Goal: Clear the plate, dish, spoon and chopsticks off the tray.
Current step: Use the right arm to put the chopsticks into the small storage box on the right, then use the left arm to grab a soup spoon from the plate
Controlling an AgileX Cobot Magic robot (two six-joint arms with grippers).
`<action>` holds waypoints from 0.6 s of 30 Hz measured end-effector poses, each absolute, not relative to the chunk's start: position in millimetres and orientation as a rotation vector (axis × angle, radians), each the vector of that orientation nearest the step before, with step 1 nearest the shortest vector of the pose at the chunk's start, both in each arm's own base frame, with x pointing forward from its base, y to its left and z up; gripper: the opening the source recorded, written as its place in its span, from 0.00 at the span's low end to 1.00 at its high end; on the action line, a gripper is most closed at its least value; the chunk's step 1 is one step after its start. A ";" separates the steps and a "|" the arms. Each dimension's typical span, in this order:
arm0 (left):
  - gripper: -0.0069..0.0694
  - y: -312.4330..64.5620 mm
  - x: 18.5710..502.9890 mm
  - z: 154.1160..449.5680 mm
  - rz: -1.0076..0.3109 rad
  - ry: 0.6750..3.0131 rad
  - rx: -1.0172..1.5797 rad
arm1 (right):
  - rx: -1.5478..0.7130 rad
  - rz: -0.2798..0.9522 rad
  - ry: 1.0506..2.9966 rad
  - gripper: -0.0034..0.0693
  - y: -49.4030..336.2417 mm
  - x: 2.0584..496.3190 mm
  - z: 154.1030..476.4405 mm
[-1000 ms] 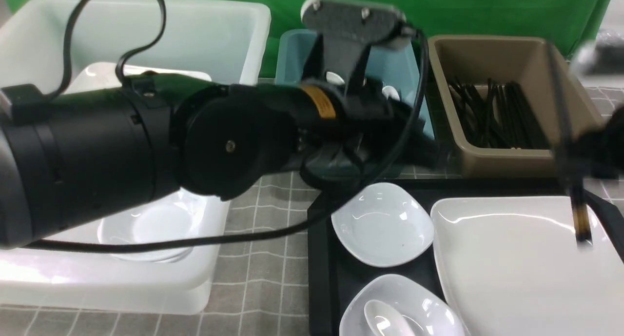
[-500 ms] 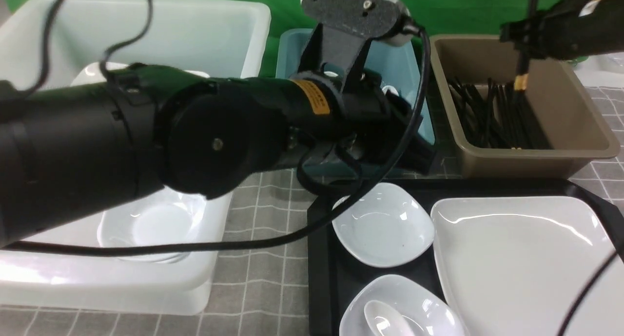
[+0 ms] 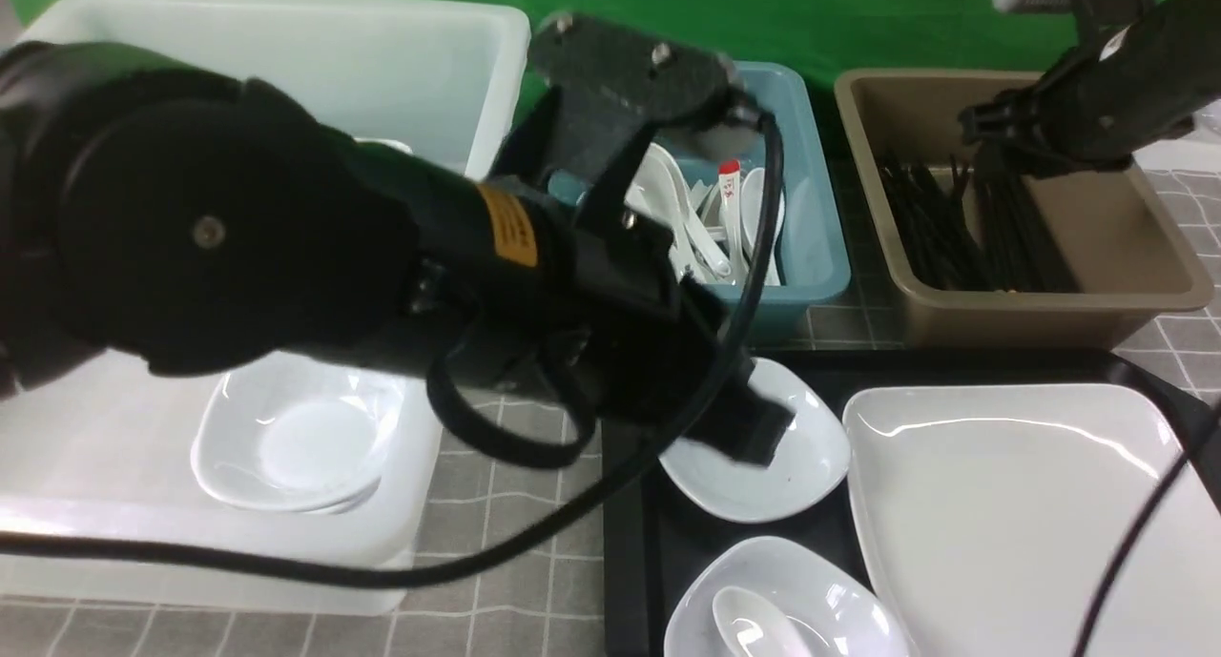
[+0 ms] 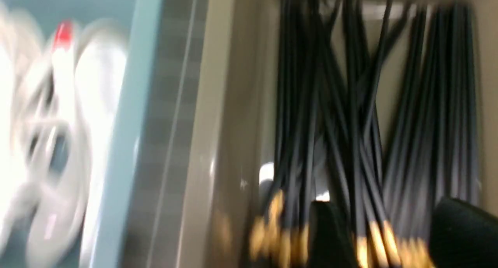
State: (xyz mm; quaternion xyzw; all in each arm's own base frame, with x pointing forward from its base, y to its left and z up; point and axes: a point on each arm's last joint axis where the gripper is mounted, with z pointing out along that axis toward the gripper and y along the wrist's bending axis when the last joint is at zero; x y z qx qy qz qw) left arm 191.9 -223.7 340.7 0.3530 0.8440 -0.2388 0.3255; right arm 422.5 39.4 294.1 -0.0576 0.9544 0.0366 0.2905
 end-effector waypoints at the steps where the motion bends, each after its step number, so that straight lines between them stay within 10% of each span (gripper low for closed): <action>1: 0.09 -222.7 190.2 338.4 -0.620 2.242 0.942 | -0.210 0.106 2.579 0.43 39.8 409.4 310.5; 5: 0.09 -219.0 187.3 331.5 -0.592 2.352 0.929 | -0.374 0.218 2.727 0.13 44.3 355.7 349.2; 18: 0.09 -217.5 186.2 327.4 -0.525 2.327 1.073 | -0.736 0.334 2.784 0.23 77.4 232.2 328.6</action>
